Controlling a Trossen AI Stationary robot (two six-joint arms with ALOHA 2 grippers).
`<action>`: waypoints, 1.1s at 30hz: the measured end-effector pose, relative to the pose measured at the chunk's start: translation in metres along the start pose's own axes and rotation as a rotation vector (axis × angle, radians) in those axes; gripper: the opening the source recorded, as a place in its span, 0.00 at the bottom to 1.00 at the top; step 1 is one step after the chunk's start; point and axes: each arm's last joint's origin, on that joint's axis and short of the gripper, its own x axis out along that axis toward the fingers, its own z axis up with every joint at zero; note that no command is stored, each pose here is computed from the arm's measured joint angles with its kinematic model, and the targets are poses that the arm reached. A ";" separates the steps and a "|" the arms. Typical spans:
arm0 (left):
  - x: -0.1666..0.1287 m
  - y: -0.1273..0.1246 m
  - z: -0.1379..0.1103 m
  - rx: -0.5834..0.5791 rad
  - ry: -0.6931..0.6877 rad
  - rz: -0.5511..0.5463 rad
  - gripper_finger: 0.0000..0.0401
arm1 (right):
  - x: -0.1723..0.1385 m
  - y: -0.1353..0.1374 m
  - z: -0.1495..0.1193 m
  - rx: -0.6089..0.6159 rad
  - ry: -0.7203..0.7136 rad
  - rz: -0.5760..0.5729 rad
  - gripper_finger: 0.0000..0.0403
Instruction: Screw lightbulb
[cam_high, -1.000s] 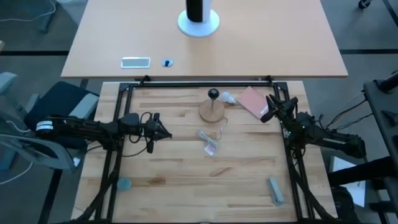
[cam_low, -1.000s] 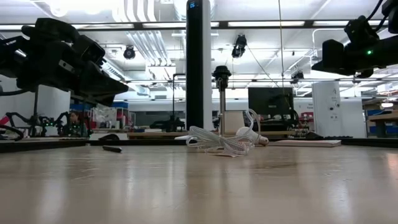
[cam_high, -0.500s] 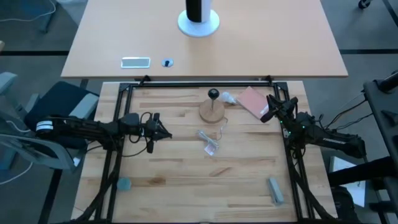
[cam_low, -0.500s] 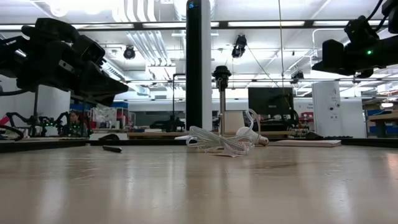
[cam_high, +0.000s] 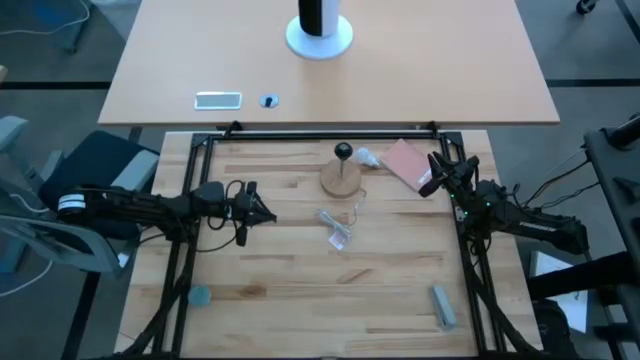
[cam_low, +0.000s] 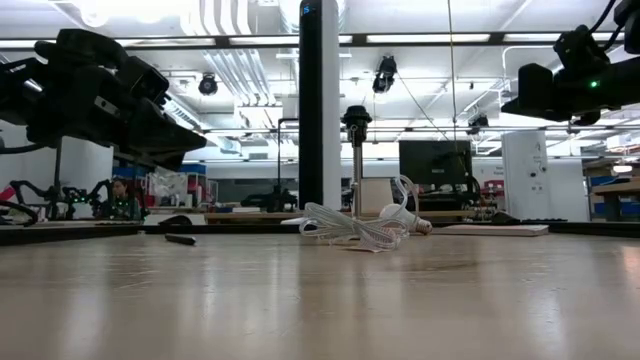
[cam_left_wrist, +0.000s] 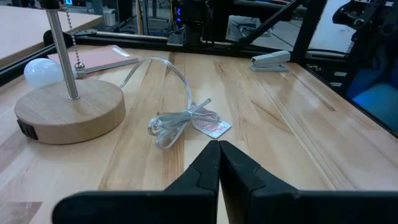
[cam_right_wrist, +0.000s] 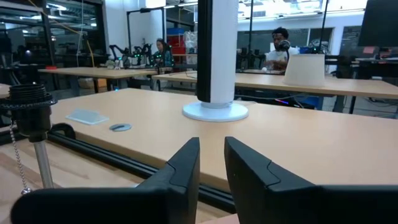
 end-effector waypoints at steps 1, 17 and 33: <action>0.000 0.000 0.000 0.000 0.000 0.000 0.00 | 0.000 0.000 0.000 0.000 0.000 0.000 0.16; 0.000 0.000 0.000 0.000 0.000 0.000 0.00 | 0.000 0.000 0.000 0.000 0.000 0.000 0.16; -0.002 -0.001 0.017 -0.319 -0.171 -0.040 0.00 | 0.000 0.000 0.000 -0.019 0.000 0.000 0.15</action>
